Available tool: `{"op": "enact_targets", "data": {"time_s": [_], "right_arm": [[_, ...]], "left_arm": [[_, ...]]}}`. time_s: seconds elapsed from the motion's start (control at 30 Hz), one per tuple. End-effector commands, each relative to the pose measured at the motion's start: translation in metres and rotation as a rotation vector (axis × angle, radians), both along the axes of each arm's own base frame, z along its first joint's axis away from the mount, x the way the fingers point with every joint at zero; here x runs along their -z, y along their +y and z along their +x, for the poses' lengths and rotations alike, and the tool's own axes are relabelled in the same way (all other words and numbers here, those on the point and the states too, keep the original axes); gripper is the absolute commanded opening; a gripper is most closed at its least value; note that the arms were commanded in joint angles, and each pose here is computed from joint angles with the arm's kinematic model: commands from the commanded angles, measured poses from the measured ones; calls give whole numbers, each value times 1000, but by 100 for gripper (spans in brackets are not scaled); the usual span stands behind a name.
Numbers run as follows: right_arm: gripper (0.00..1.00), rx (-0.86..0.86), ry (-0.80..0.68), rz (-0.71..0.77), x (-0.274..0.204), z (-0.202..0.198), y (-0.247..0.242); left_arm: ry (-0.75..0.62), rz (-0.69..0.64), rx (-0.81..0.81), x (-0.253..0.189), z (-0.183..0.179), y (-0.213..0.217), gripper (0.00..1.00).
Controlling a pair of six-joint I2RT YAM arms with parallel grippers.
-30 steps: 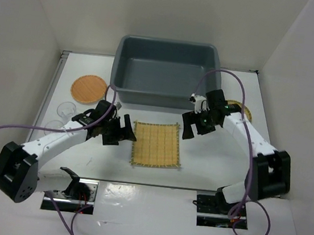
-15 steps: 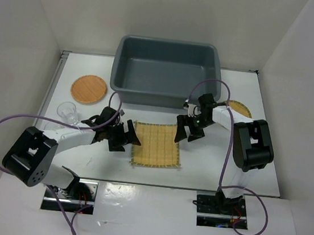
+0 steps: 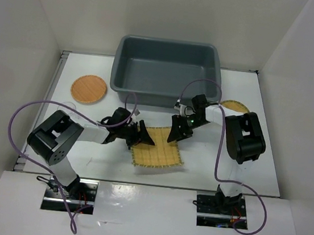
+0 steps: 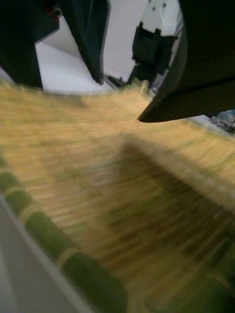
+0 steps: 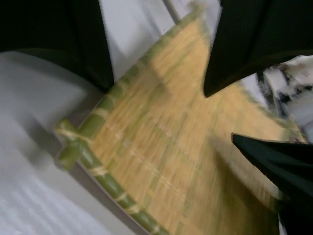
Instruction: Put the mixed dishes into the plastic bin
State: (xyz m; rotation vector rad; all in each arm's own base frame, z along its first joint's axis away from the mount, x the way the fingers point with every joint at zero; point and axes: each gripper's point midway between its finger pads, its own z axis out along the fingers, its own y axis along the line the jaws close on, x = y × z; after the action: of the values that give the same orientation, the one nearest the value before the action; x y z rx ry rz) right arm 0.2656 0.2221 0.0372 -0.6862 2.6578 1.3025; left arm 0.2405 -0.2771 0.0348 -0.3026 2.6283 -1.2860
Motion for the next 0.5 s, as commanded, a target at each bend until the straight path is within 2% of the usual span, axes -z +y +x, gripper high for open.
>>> {"op": "enact_targets", "data": {"time_s": [0.0,0.03,0.07,0.1,0.13,0.23,0.27,0.33,0.37,0.4,0.43,0.47], "right_arm": [[70,-179,93,147,-14,-48,26],[64,-186,67,155,-19,-47,26],[50,-190,36,178,-32,-48,27],[43,-191,28,180,-35,-51,26],[35,-194,20,197,-41,-54,26],[19,-199,-34,213,-56,-58,24],[16,-201,-56,220,-62,-61,23],[16,-193,-93,216,-69,-58,20],[16,-198,-132,215,-75,-57,19],[16,-188,-135,215,-78,-56,16],[16,-171,-147,216,-84,-50,13],[20,-165,-167,219,-88,-46,10]], "left_arm": [[52,74,39,32,-24,-8,72],[51,74,62,32,-30,-13,70],[39,67,71,29,-29,-18,68],[23,56,71,22,-25,-21,67],[22,56,84,22,-29,-24,61],[8,49,89,13,-30,-29,49],[10,50,89,11,-31,-28,35],[-4,57,86,0,-29,-31,20],[12,68,86,-2,-32,-29,7],[-23,73,90,-11,-30,-30,1],[-46,64,96,-22,-26,-34,0],[-54,58,95,-34,-27,-33,0]]}}
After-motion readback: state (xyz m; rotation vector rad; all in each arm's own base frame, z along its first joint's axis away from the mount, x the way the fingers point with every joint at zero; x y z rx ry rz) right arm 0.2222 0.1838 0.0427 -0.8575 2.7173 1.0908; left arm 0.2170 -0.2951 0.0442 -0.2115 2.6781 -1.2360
